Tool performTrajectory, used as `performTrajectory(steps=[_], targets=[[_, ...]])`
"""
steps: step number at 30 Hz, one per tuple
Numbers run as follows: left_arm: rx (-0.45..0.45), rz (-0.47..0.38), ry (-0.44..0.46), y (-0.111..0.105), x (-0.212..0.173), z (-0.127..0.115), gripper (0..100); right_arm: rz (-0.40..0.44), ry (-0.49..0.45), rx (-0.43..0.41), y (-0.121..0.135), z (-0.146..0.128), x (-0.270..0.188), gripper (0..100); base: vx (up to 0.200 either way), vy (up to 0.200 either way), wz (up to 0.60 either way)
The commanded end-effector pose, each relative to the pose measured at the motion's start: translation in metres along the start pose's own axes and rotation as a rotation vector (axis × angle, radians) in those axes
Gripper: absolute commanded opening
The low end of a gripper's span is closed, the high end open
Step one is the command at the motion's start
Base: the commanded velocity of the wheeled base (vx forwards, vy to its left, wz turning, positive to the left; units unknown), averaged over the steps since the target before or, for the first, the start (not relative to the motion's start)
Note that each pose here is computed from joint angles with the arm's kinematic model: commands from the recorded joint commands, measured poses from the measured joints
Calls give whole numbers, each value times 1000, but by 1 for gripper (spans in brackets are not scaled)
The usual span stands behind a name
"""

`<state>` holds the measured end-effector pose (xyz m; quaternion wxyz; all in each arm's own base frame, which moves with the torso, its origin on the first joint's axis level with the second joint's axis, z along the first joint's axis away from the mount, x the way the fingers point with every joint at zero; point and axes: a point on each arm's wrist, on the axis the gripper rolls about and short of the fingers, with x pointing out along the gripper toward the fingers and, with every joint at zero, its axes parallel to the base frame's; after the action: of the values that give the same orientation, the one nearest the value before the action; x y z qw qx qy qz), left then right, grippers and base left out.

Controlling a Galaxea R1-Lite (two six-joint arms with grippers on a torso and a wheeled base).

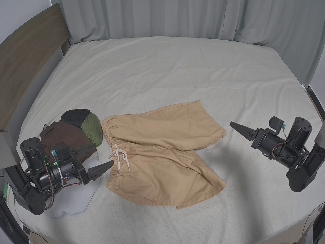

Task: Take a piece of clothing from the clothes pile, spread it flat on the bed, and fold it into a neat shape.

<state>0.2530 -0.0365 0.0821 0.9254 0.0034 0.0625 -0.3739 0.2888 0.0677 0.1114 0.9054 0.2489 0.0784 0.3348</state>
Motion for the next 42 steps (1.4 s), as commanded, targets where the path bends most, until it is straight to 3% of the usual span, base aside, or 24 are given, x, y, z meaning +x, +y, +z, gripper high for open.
performTrajectory(steps=[1,8,42], targets=[[-29,-3,38,1,2,-11,100,-12,34,20,-4,-10,1,100,0,0,0],[-30,-3,39,1,3,-12,100,-74,158,83,-14,-42,-12,100,0,0,0],[-39,-10,51,0,4,-15,100,-244,451,262,-51,-126,-25,100,0,0,0]])
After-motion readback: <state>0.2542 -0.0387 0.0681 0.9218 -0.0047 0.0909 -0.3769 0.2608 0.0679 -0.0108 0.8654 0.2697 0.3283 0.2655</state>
